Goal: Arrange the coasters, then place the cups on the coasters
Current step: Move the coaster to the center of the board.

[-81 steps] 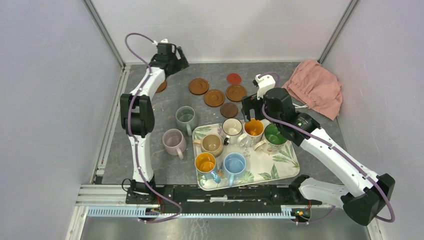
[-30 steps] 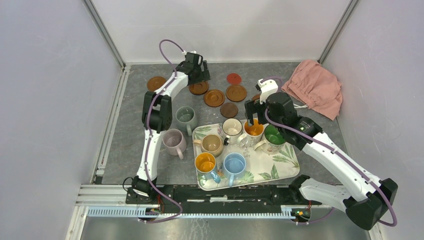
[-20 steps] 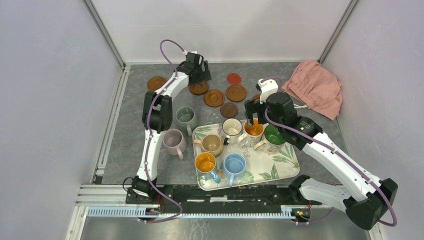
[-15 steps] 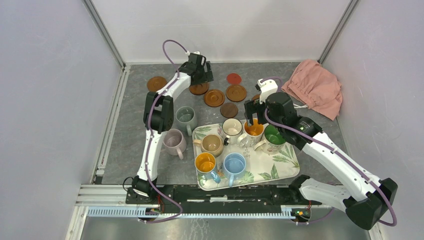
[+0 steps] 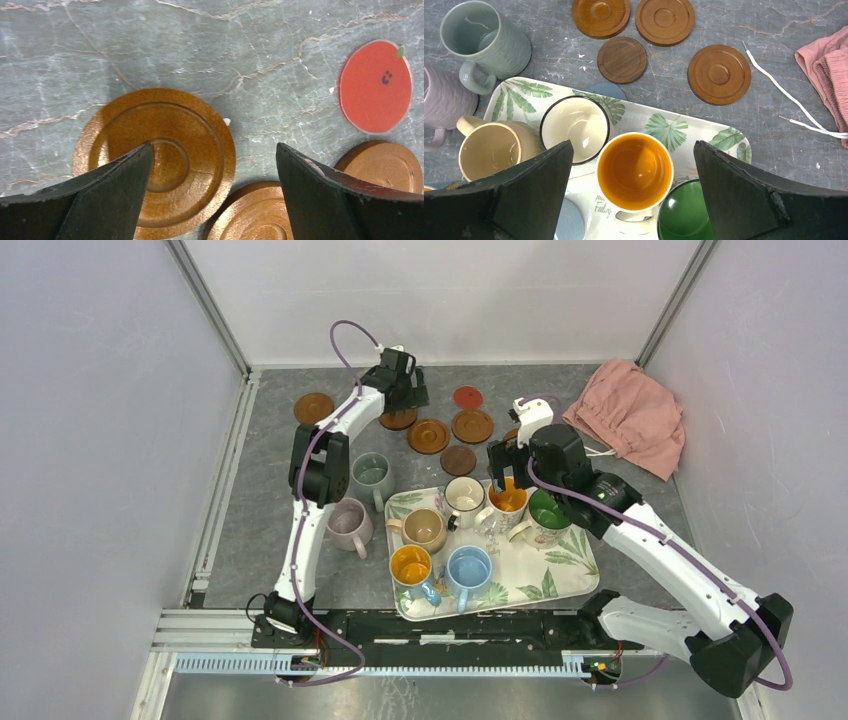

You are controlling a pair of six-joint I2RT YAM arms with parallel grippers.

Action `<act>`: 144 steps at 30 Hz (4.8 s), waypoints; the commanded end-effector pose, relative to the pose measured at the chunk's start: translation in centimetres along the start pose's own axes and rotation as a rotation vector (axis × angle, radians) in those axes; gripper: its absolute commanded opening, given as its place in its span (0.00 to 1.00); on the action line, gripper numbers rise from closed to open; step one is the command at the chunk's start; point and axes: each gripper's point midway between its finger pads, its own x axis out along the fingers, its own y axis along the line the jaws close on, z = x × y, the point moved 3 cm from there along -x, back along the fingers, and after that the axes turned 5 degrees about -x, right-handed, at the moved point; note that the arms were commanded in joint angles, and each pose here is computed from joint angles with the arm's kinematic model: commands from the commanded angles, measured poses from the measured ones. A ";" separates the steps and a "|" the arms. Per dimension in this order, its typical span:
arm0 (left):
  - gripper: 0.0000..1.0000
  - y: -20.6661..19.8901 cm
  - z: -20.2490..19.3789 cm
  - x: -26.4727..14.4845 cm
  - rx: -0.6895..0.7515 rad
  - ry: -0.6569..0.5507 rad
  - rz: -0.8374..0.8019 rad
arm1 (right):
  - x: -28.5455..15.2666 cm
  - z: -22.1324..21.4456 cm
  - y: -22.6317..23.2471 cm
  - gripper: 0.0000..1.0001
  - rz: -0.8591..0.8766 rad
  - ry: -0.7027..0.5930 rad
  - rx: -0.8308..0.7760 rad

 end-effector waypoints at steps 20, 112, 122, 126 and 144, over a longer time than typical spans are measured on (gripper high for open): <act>1.00 9.4 1.2 1.6 -0.094 0.059 0.133 | 0.7 1.6 0.2 0.98 0.005 -0.033 -0.002; 1.00 12.5 3.8 -3.8 -0.114 0.000 0.185 | -0.8 0.2 -0.4 0.98 -0.004 -0.063 0.006; 1.00 11.0 8.9 -4.7 -0.067 -0.106 0.143 | -1.3 0.3 -0.8 0.98 -0.020 -0.066 0.001; 1.00 9.8 10.9 -5.6 -0.072 -0.149 0.098 | -1.6 0.6 -0.9 0.98 -0.025 -0.070 0.001; 1.00 -2.7 1.8 -8.3 0.048 -0.040 -0.072 | -1.7 0.3 -0.9 0.98 -0.029 -0.067 0.011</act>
